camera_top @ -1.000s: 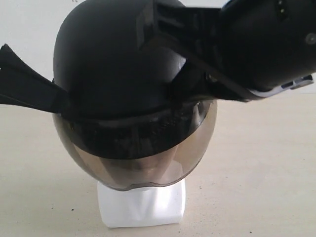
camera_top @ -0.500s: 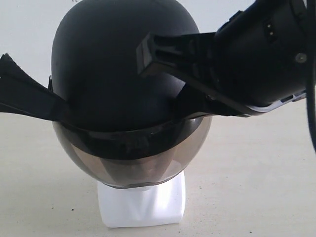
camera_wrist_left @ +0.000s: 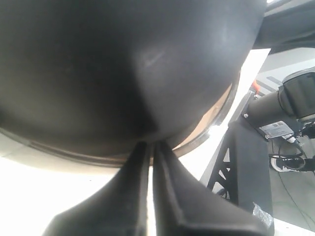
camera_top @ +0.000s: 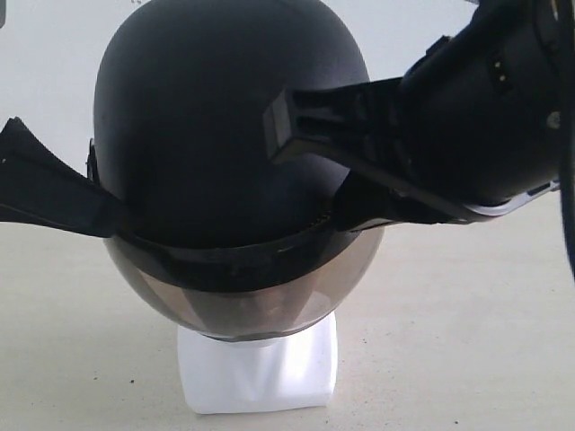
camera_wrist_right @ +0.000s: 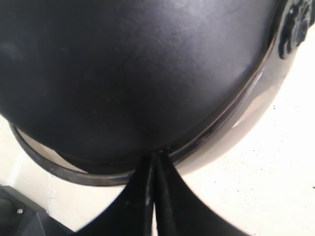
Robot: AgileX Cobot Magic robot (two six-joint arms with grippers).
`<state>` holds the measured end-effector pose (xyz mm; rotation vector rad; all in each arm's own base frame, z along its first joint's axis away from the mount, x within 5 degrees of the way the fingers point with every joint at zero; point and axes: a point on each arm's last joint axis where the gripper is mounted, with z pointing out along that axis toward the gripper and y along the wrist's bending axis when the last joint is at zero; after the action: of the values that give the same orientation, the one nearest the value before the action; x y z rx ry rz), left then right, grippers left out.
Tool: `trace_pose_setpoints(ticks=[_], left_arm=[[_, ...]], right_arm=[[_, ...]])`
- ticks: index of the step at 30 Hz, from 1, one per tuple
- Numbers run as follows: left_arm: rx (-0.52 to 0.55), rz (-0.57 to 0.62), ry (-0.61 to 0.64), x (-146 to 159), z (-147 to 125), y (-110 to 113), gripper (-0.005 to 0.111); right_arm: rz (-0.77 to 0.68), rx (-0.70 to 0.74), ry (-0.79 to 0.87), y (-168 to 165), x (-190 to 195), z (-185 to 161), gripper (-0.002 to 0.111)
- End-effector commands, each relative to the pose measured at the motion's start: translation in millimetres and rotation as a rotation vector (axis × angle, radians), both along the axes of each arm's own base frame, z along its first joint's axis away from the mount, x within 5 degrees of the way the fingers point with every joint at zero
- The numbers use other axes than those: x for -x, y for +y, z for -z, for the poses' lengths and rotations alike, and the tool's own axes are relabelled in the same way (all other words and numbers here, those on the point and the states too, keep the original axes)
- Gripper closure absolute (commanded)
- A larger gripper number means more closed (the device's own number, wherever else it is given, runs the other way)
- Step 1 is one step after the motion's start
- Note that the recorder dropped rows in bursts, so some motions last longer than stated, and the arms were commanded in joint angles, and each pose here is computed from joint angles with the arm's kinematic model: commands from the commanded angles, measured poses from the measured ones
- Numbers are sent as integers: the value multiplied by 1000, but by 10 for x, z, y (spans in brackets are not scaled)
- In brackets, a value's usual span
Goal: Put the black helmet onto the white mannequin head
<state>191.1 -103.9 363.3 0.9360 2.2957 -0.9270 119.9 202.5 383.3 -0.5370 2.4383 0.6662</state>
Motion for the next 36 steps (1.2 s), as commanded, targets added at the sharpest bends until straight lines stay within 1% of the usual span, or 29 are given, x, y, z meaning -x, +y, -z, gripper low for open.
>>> trace_pose_setpoints(ticks=[1, 3, 7, 8, 10, 13, 14, 18, 20, 22, 29, 36], left_arm=[[-11, -16, -18, 18, 1, 10, 102], [-3, -16, -46, 86, -58, 23, 102], [24, -17, -168, 386, -294, 87, 102], [31, -17, -201, 478, -351, 107, 102], [42, -32, -254, 567, -419, 132, 102], [53, -38, -290, 668, -475, 155, 102], [58, -47, -292, 678, -485, 159, 102], [111, -89, -256, 772, -516, 165, 102], [144, -100, -243, 848, -529, 168, 102], [157, -111, -200, 923, -530, 176, 102], [161, -107, -207, 984, -546, 187, 102], [161, -107, -207, 984, -546, 187, 102]], right_arm=[[-1, 46, -20, 4, -32, 49, 108], [5, 39, -27, -18, -25, 27, 108], [17, -1, -41, -112, 23, -66, 108], [32, -12, -64, -173, 35, -114, 108], [44, -27, -82, -255, 65, -173, 108], [58, -73, -133, -446, 145, -314, 108], [67, -80, -153, -510, 164, -351, 108], [129, -67, -256, -943, 292, -512, 108], [137, -111, -270, -1123, 393, -579, 108], [143, -160, -289, -1285, 484, -637, 108], [152, -251, -331, -1572, 642, -720, 108], [155, -289, -351, -1687, 704, -747, 108]])
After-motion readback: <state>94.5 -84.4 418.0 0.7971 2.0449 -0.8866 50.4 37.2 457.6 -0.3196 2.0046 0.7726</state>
